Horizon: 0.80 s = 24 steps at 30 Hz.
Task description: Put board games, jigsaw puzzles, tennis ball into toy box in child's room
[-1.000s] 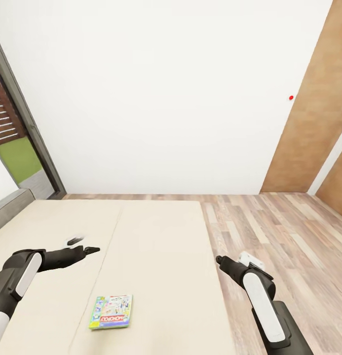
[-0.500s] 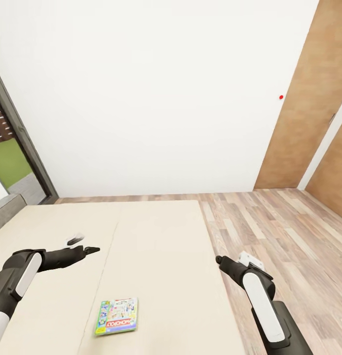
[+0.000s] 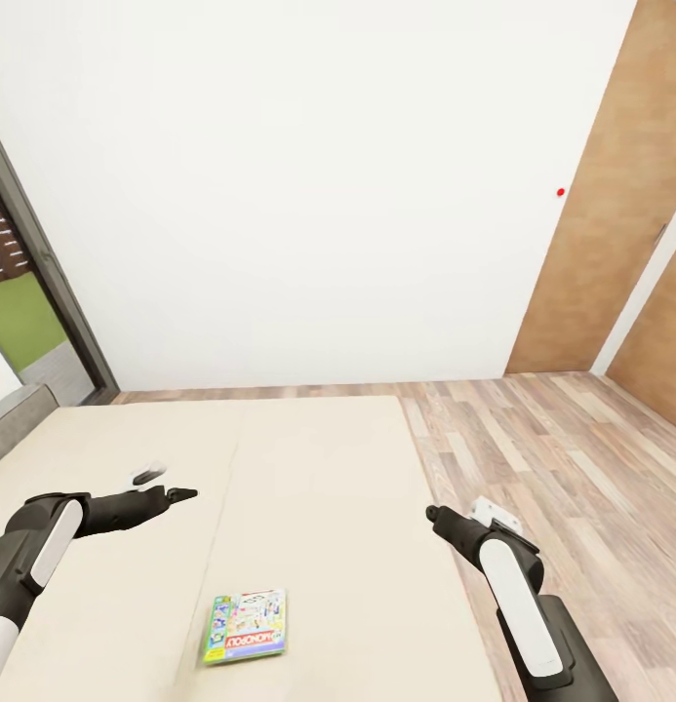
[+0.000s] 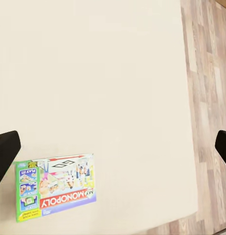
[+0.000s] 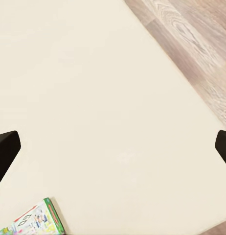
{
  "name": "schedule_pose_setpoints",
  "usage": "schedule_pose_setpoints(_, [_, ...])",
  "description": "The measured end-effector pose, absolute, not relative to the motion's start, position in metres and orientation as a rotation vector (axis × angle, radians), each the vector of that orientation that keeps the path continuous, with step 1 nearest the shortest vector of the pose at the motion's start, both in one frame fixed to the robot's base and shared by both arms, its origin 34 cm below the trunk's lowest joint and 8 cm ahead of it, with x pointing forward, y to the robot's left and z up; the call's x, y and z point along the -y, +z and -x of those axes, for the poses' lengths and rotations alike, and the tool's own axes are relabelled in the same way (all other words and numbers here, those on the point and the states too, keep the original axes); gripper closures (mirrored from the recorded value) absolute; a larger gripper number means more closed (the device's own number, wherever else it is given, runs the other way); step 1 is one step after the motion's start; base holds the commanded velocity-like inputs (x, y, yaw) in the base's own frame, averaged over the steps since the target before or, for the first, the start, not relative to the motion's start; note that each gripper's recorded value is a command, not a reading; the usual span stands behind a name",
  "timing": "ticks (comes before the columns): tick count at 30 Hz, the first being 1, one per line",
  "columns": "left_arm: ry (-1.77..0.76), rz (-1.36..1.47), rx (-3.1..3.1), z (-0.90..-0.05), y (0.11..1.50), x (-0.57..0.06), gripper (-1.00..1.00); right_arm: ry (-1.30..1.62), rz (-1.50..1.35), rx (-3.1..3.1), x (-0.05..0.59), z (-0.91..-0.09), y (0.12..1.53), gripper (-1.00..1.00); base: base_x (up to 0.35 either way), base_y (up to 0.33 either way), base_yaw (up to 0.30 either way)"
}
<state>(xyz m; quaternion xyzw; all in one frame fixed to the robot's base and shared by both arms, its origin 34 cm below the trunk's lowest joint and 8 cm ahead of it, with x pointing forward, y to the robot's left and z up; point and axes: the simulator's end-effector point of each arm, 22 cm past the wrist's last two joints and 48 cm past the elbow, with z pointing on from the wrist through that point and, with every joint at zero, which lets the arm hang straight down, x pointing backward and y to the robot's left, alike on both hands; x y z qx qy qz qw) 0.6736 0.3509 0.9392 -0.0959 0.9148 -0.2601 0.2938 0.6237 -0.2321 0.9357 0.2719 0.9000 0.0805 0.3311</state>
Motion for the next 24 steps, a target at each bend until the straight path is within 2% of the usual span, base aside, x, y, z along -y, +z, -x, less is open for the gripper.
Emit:
schedule_pose_setpoints(11, [-0.690,0.255,-2.437,-0.6735,0.9389,-0.3513,-1.00,0.218,-0.697,-2.356,0.2266,-0.6235,0.9365,-1.00,0.000,0.096,0.000])
schedule_pose_setpoints(24, [-0.691,0.255,-2.437,-0.6736,0.9389,-0.3509,-1.00,0.218,-0.695,-2.356,0.2262,-0.6235,0.9367,-1.00,0.000,0.013,0.000])
